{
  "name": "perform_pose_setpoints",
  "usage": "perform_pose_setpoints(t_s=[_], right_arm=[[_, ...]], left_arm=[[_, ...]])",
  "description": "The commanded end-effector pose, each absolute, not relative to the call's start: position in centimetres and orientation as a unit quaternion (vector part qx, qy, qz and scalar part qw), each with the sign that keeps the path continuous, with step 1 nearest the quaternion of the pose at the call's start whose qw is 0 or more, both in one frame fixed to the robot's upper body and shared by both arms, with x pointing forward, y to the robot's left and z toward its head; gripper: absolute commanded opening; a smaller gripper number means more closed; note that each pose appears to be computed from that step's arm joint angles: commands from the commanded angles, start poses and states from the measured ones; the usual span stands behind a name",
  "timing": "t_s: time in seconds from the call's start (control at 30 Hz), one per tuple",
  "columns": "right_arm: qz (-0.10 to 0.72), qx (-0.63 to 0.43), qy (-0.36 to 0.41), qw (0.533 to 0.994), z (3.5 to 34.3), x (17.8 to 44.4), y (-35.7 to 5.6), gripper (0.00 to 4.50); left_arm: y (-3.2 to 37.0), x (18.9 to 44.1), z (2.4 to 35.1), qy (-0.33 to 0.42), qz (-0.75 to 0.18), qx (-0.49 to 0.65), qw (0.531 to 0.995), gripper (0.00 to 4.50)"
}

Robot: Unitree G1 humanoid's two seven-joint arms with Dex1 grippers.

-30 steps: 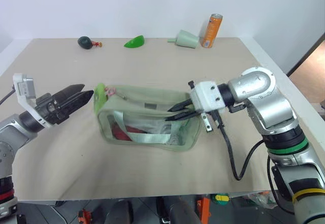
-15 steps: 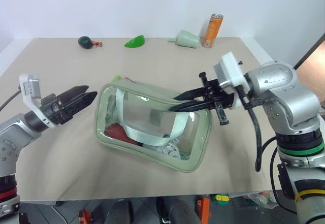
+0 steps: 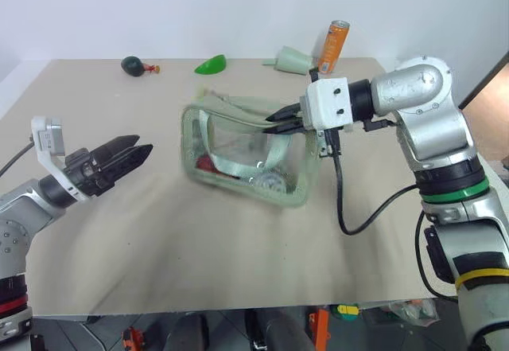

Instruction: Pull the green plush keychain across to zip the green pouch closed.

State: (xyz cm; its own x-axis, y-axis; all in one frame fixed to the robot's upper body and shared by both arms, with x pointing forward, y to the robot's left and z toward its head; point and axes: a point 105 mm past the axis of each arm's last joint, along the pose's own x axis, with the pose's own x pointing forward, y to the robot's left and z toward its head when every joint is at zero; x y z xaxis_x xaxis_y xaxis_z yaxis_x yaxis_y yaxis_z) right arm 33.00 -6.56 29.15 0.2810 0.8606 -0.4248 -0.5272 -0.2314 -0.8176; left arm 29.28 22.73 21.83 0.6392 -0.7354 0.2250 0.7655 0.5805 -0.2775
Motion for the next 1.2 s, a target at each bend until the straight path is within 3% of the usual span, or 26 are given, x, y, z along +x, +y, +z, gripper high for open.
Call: perform_pose_setpoints(t_s=[0.03, 0.17, 0.43, 0.7, 0.83, 1.1, 1.2], right_arm=[[0.54, -0.56, -0.227, 0.586, 31.7, 33.1, -5.4, 0.37], [0.545, -0.543, -0.288, 0.57, 31.8, 32.3, -3.5, 0.37], [0.653, -0.5, -0.241, 0.516, 26.6, 28.1, -3.3, 0.37], [0.676, -0.466, -0.207, 0.532, 25.2, 26.7, -3.4, 0.37], [0.678, -0.431, -0.195, 0.563, 26.3, 26.8, -3.5, 1.55], [0.676, -0.39, -0.17, 0.602, 26.8, 27.6, -3.8, 4.37], [0.669, -0.363, -0.171, 0.625, 27.9, 27.9, -4.3, 4.46]], left_arm=[[22.8, 28.7, 22.8, -0.064, -0.425, -0.166, 0.887, 4.5], [22.9, 28.7, 22.8, -0.064, -0.423, -0.167, 0.888, 4.5], [23.0, 28.6, 22.7, -0.063, -0.422, -0.168, 0.889, 4.5], [23.3, 28.8, 23.0, -0.064, -0.422, -0.166, 0.889, 4.5], [23.3, 28.9, 23.0, -0.065, -0.423, -0.165, 0.889, 4.5], [23.2, 28.9, 23.1, -0.064, -0.423, -0.165, 0.888, 4.5], [23.2, 28.8, 23.1, -0.062, -0.425, -0.165, 0.888, 4.5]])
